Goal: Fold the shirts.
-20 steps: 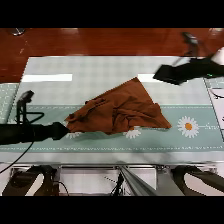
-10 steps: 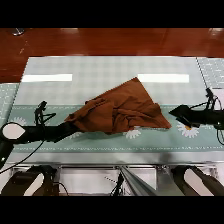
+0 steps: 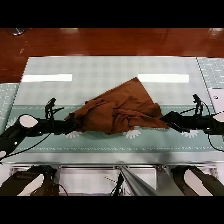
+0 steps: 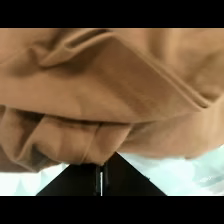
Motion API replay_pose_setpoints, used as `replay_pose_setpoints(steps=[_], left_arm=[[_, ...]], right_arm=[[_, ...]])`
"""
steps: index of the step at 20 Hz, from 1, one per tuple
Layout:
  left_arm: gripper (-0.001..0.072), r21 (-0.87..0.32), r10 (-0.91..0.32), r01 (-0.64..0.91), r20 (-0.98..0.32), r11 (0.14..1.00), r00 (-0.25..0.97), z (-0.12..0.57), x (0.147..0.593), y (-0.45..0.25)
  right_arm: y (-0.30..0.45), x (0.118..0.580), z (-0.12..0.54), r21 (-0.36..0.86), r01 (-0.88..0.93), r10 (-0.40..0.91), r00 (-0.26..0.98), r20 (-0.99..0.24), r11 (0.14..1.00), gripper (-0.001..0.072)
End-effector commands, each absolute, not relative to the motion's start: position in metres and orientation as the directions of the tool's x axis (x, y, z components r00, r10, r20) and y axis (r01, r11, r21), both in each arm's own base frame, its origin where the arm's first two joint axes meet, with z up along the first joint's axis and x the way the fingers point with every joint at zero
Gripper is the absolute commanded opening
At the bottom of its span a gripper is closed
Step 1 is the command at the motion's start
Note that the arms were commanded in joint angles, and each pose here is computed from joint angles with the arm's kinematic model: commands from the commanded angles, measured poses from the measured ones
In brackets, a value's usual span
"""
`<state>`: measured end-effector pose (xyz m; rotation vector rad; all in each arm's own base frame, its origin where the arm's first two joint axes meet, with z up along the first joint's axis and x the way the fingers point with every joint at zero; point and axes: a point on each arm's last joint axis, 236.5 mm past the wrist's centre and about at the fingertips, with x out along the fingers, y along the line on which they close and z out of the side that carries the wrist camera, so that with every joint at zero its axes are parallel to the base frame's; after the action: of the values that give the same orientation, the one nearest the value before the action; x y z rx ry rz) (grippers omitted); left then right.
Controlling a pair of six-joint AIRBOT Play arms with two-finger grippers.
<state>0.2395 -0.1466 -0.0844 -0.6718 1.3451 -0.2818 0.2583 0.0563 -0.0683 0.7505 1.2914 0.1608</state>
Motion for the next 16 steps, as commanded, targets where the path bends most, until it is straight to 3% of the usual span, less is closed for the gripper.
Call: replay_pose_setpoints(steps=[1, 8, 11, 16], left_arm=[[0.0020, -0.598, -0.556, -0.134, -0.791, 0.790, 0.257, -0.075, 0.256, -0.148], [0.0020, -0.600, -0.556, -0.127, -0.788, 0.790, 0.265, -0.071, 0.260, -0.148], [0.0020, -0.600, -0.556, -0.128, -0.788, 0.789, 0.265, -0.071, 0.260, -0.148], [0.0020, -0.601, -0.556, -0.128, -0.788, 0.789, 0.265, -0.071, 0.260, -0.148]], right_arm=[[0.056, 0.251, -0.072, 0.567, 0.296, 0.503, 0.269, -0.821, 0.768, 0.0617], [0.043, 0.256, -0.080, 0.524, 0.328, 0.444, 0.291, -0.848, 0.786, 0.0617], [0.046, 0.250, -0.096, 0.521, 0.361, 0.468, 0.229, -0.853, 0.773, 0.0617], [0.078, 0.269, -0.100, 0.662, 0.377, 0.614, 0.256, -0.747, 0.647, 0.0616]])
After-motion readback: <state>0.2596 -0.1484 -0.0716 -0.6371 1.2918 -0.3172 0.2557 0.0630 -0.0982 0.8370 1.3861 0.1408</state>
